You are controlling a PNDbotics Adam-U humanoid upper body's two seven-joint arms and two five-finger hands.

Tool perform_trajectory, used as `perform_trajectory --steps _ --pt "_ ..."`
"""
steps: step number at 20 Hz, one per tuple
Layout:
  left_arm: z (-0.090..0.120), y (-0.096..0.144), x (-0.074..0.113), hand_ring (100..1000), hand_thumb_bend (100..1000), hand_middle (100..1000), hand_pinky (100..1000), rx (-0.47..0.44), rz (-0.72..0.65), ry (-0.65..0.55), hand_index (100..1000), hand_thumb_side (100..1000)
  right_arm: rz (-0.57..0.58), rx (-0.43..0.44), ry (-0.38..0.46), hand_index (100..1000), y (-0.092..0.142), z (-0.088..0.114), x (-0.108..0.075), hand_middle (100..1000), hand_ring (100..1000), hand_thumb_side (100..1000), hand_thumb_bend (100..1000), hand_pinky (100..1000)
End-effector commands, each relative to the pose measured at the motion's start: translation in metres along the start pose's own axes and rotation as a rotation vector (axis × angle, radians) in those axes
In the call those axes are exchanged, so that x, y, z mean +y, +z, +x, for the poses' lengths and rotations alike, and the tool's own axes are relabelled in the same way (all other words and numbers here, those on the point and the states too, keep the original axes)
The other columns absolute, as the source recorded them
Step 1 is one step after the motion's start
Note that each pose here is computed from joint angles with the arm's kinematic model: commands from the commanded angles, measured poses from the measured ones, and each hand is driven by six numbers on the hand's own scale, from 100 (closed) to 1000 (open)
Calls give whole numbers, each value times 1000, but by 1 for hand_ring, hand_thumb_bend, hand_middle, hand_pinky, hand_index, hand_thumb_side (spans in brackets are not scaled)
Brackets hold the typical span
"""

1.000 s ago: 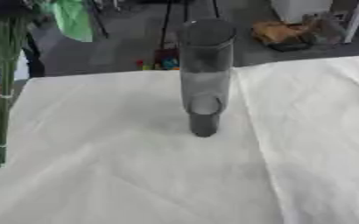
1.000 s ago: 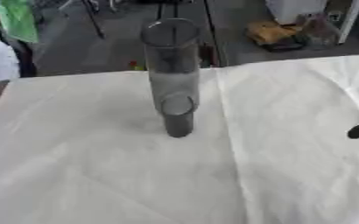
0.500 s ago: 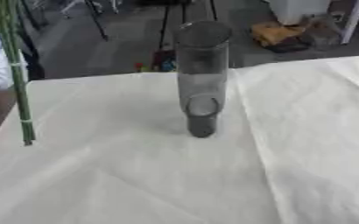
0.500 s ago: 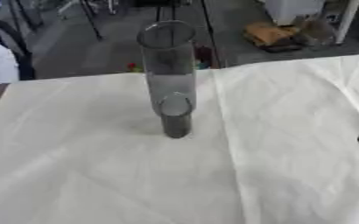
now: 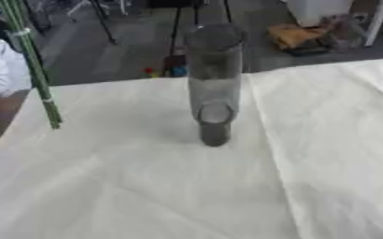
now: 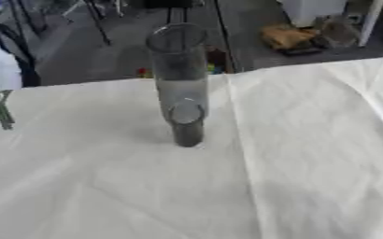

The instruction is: Arrange flowers into the vase.

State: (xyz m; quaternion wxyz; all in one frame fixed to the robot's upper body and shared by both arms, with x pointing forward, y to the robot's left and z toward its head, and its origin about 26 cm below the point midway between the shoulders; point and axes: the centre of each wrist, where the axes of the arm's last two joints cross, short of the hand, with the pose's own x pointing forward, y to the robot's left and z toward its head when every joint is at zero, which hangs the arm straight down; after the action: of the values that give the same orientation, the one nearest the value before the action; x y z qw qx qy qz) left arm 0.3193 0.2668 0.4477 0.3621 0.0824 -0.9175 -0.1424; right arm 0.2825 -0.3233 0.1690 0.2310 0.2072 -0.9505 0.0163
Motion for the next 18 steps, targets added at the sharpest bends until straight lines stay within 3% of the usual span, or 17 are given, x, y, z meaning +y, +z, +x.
perform_trajectory --steps 1,18 --pt "12 -5 16 100 100 100 100 -54 71 26 106 651 30 -14 8 740 -5 6 0 515 706 807 100 559" --pt "31 -13 14 100 100 100 100 -227 245 348 110 668 55 -6 15 739 -3 4 1 512 711 808 100 563"
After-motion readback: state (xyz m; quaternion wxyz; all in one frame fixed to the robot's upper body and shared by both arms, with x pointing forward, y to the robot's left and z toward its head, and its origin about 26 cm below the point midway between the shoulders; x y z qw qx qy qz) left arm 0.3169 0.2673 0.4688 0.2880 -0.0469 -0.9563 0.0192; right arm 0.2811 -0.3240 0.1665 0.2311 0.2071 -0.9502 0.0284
